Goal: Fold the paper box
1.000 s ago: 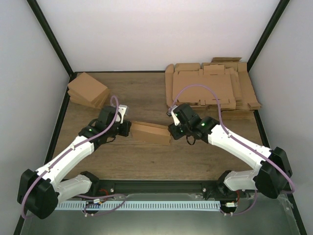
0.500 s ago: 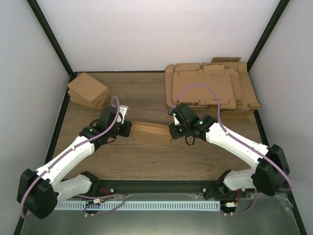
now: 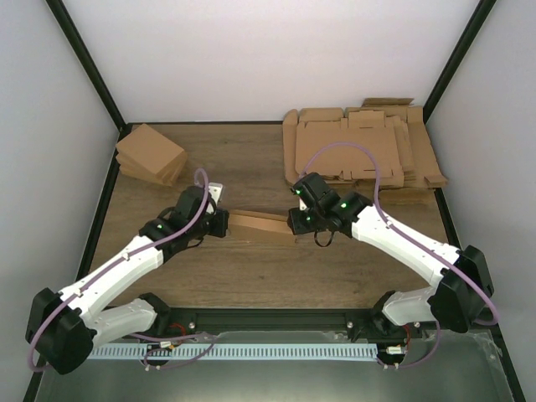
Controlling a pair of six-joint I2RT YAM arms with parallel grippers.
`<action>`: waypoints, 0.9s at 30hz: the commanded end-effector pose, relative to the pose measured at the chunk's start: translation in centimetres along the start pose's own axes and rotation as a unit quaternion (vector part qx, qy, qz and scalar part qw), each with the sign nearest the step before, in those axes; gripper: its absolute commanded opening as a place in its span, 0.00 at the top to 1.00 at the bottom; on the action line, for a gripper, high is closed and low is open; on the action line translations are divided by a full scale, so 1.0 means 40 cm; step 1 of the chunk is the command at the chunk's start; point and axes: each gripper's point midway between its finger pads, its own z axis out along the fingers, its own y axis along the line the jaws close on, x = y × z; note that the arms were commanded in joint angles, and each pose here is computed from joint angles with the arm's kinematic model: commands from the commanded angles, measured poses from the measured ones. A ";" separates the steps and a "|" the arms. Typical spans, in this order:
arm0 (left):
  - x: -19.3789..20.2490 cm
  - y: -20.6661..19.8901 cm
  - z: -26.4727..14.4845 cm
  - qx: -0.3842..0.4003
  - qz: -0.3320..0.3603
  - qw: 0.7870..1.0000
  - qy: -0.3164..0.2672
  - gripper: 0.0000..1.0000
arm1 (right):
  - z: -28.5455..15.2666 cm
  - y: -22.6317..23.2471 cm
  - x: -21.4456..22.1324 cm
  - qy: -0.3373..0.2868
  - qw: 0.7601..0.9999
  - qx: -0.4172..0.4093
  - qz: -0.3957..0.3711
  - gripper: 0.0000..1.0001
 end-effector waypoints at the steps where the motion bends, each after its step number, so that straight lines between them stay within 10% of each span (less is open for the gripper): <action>1: -0.027 -0.017 -0.014 0.001 -0.003 1.000 -0.021 0.96 | -0.037 0.024 -0.037 -0.013 0.999 -0.014 0.025 0.64; 11: -0.027 -0.017 -0.010 -0.003 -0.005 1.000 -0.021 0.96 | -0.042 -0.011 -0.034 -0.013 0.999 0.026 0.032 0.62; 27: -0.037 -0.034 -0.009 0.004 -0.015 1.000 -0.019 0.96 | -0.048 0.021 -0.062 -0.024 0.996 -0.003 0.082 0.87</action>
